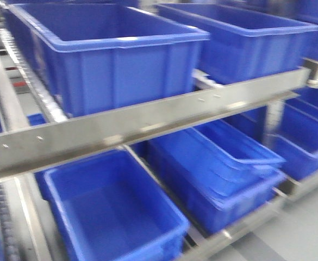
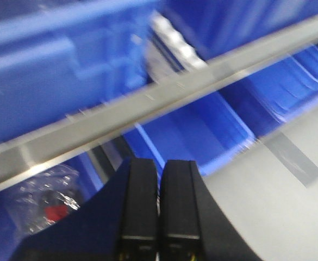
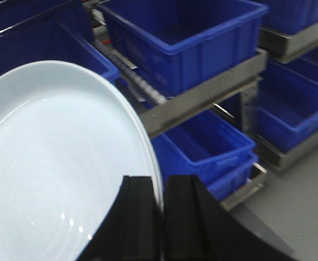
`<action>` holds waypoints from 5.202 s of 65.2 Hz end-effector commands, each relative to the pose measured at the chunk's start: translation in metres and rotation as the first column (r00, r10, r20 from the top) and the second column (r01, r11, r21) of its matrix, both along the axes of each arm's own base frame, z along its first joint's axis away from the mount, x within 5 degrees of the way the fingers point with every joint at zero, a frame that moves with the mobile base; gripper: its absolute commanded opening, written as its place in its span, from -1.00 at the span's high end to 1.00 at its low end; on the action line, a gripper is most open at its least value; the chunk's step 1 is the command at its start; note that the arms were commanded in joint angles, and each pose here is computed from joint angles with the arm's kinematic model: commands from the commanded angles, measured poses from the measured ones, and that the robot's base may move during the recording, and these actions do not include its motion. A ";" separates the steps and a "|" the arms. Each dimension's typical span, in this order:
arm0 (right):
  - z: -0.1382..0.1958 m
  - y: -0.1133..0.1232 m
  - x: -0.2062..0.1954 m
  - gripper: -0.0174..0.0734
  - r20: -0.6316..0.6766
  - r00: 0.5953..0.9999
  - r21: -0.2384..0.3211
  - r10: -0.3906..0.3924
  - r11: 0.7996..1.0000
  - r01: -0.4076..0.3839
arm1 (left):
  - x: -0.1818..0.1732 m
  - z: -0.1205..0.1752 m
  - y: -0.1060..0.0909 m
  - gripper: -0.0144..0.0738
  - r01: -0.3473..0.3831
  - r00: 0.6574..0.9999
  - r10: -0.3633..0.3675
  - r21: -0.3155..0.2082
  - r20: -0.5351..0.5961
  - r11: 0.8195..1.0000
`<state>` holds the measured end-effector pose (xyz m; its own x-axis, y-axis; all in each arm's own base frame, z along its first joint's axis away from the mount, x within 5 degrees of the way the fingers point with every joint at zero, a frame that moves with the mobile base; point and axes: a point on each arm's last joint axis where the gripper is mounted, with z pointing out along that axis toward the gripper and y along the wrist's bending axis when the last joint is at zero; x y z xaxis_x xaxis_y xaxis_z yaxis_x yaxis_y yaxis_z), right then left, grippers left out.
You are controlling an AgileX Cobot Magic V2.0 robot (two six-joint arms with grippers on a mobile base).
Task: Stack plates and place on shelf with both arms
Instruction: 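Position the base at the shelf in front of the blue bins, then lower the held plates into the blue bin with the right gripper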
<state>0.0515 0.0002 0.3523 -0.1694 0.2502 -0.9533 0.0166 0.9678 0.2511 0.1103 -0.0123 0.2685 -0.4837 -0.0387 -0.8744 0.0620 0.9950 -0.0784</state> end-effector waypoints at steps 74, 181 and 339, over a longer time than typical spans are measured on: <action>0.018 0.000 0.000 0.49 0.124 0.992 -0.003 0.004 1.000 -0.003 | 0.005 0.014 -0.002 0.45 0.009 0.996 -0.007 -0.015 0.092 1.000; 0.018 0.000 0.000 0.49 0.124 0.992 -0.003 0.004 1.000 -0.003 | 0.005 0.014 -0.002 0.45 0.009 0.996 -0.007 -0.015 0.092 1.000; 0.027 0.005 0.054 0.49 0.191 0.981 -0.007 0.017 1.000 -0.016 | 0.005 0.015 -0.002 0.45 0.009 0.996 -0.007 -0.015 0.094 1.000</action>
<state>0.0877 0.0033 0.3611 -0.1102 0.2485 -0.9623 -0.0103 0.9679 0.2511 0.1103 -0.0128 0.2686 -0.4831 -0.0367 -0.8748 0.0665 0.9947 -0.0785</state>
